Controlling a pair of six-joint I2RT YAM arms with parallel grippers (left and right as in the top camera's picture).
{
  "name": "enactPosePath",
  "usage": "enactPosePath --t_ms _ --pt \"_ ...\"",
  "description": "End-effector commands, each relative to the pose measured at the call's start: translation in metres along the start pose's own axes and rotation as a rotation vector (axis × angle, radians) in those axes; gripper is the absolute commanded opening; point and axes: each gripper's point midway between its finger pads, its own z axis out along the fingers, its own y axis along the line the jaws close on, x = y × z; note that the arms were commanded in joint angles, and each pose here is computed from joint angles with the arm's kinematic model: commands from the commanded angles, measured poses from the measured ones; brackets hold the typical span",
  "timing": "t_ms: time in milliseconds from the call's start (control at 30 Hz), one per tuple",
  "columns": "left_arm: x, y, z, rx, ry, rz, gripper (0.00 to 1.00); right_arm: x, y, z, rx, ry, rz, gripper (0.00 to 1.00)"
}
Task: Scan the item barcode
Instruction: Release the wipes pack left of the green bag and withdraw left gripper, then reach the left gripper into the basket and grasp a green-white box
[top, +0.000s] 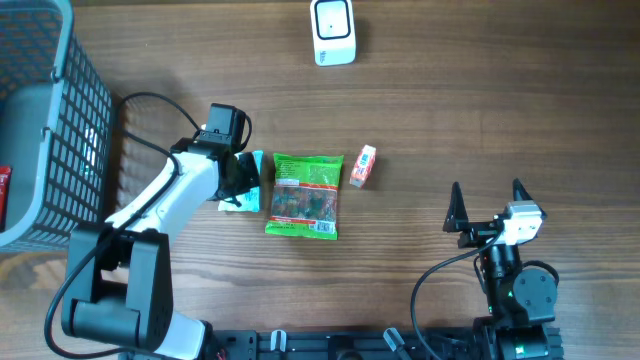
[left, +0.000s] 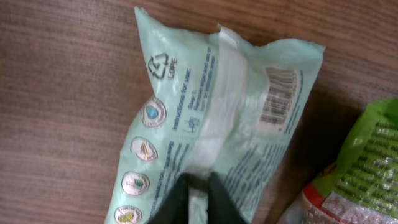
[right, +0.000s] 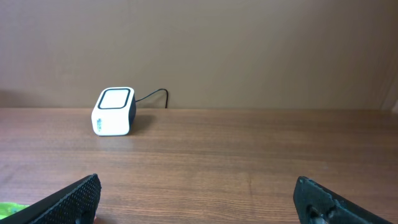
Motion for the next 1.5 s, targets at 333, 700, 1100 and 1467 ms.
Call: enactPosePath --t_ms 333,700,1100,1467 --pt "-0.178 0.067 -0.301 -0.056 -0.632 -0.180 0.71 -0.002 -0.001 0.000 0.003 -0.010 -0.009 1.00" --pt "-0.187 0.278 -0.271 -0.237 -0.541 -0.386 0.88 -0.002 -0.001 0.000 0.003 -0.010 -0.009 1.00" --pt "-0.169 0.305 -0.114 0.000 -0.153 -0.143 0.83 -0.002 -0.001 0.000 0.003 -0.010 -0.009 1.00" --pt "-0.165 0.299 -0.054 0.103 -0.068 -0.051 0.81 -0.002 -0.001 0.000 0.003 -0.010 -0.009 1.00"
